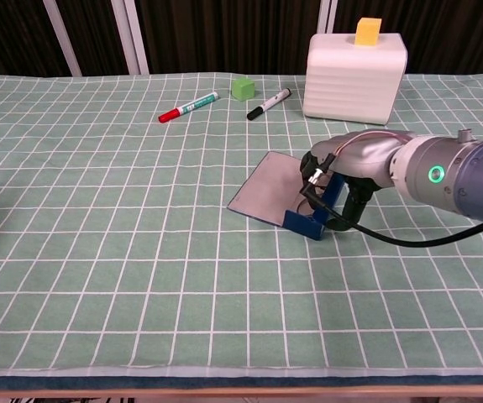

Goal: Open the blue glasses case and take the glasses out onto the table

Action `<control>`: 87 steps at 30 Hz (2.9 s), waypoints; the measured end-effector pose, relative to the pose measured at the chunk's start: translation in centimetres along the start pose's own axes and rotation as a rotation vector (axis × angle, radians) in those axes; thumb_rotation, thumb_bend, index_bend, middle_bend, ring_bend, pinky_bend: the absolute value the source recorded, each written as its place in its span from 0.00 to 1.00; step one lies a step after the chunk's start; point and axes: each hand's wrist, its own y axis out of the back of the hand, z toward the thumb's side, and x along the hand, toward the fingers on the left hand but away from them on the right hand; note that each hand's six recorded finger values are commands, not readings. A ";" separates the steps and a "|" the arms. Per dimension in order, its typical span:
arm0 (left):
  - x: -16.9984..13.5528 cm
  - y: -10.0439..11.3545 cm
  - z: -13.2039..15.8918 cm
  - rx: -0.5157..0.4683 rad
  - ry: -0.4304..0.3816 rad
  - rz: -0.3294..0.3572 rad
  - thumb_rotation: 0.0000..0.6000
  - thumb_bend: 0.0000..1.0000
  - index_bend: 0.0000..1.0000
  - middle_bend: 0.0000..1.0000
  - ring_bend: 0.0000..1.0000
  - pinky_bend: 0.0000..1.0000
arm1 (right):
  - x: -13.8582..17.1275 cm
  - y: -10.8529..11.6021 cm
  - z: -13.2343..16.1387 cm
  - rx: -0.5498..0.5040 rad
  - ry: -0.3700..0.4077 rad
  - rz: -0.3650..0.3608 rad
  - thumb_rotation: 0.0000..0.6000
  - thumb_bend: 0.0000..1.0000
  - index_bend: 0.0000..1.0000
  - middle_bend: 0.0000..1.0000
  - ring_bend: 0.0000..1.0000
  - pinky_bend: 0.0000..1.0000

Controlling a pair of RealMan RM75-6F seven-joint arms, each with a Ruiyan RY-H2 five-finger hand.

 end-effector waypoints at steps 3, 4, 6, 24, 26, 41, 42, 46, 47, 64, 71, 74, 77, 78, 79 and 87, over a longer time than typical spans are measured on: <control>0.0 0.0 0.0 0.000 0.001 0.000 1.00 0.31 0.12 0.00 0.00 0.00 | 0.2 0.0 0.0 0.015 0.001 0.008 1.00 0.41 0.43 0.09 0.00 0.19; 0.0 0.0 0.0 0.000 0.002 0.000 1.00 0.31 0.12 0.00 0.00 0.00 | 0.3 0.0 0.0 0.022 0.001 0.012 1.00 0.41 0.42 0.08 0.00 0.19; 0.0 0.0 0.0 0.001 0.002 0.000 1.00 0.31 0.12 0.00 0.00 0.00 | 0.4 0.0 0.2 0.035 0.004 0.017 1.00 0.42 0.40 0.06 0.00 0.19; 0.0 0.1 -0.1 -0.003 0.005 -0.001 1.00 0.31 0.12 0.00 0.00 0.00 | 1.2 0.4 0.0 0.119 -0.011 0.081 1.00 0.81 0.32 0.03 0.00 0.19; 0.0 0.1 -0.1 -0.003 0.005 0.000 1.00 0.31 0.12 0.00 0.00 0.00 | 1.5 0.5 -0.1 0.120 -0.012 0.091 1.00 0.81 0.32 0.03 0.00 0.19; 0.0 0.1 -0.1 -0.001 0.008 0.004 1.00 0.31 0.12 0.00 0.00 0.00 | 3.5 0.5 -1.1 0.168 -0.015 0.102 1.00 0.81 0.41 0.03 0.00 0.19; 0.0 0.1 -0.1 -0.001 0.008 0.004 1.00 0.31 0.12 0.00 0.00 0.00 | 3.6 0.5 -1.3 0.171 -0.020 0.104 1.00 0.81 0.41 0.03 0.00 0.19; 0.0 0.1 -0.1 -0.001 0.007 0.005 1.00 0.31 0.12 0.00 0.00 0.00 | 3.9 0.2 -2.2 0.176 -0.041 0.118 1.00 0.81 0.41 0.03 0.00 0.19; 0.0 0.1 -0.1 -0.001 0.007 0.005 1.00 0.31 0.12 0.00 0.00 0.00 | 3.9 0.2 -2.4 0.177 -0.046 0.120 1.00 0.81 0.41 0.03 0.00 0.19; -0.1 0.1 -0.1 -0.003 0.006 0.002 1.00 0.31 0.12 0.00 0.00 0.00 | 3.6 0.4 -7.0 0.162 -0.178 0.132 1.00 0.82 0.41 0.03 0.00 0.19; -0.1 0.1 -0.1 -0.004 0.005 0.003 1.00 0.31 0.12 0.00 0.00 0.00 | 3.1 0.6 -8.0 0.146 -0.210 0.116 1.00 0.83 0.41 0.03 0.00 0.19; -0.1 0.1 -0.1 -0.004 0.006 0.003 1.00 0.31 0.12 0.00 0.00 0.00 | 2.7 0.6 -8.4 0.134 -0.226 0.110 1.00 0.83 0.41 0.03 0.00 0.19; -0.1 0.1 -0.1 -0.005 0.005 0.003 1.00 0.31 0.12 0.00 0.00 0.00 | 2.4 0.3 -8.8 0.121 -0.239 0.117 1.00 0.83 0.41 0.03 0.00 0.19; -0.1 0.1 -0.1 -0.005 0.005 0.003 1.00 0.31 0.12 0.00 0.00 0.00 | 2.4 0.3 -8.8 0.119 -0.241 0.118 1.00 0.83 0.41 0.03 0.00 0.19; -0.1 0.1 -0.1 -0.005 0.006 0.002 1.00 0.31 0.12 0.00 0.00 0.00 | 2.2 0.2 -8.9 0.116 -0.244 0.119 1.00 0.83 0.41 0.03 0.00 0.19; 0.0 0.1 -0.1 -0.004 0.008 0.000 1.00 0.31 0.12 0.00 0.00 0.00 | 2.0 0.5 -8.6 0.111 -0.243 0.092 1.00 0.32 0.27 0.02 0.00 0.19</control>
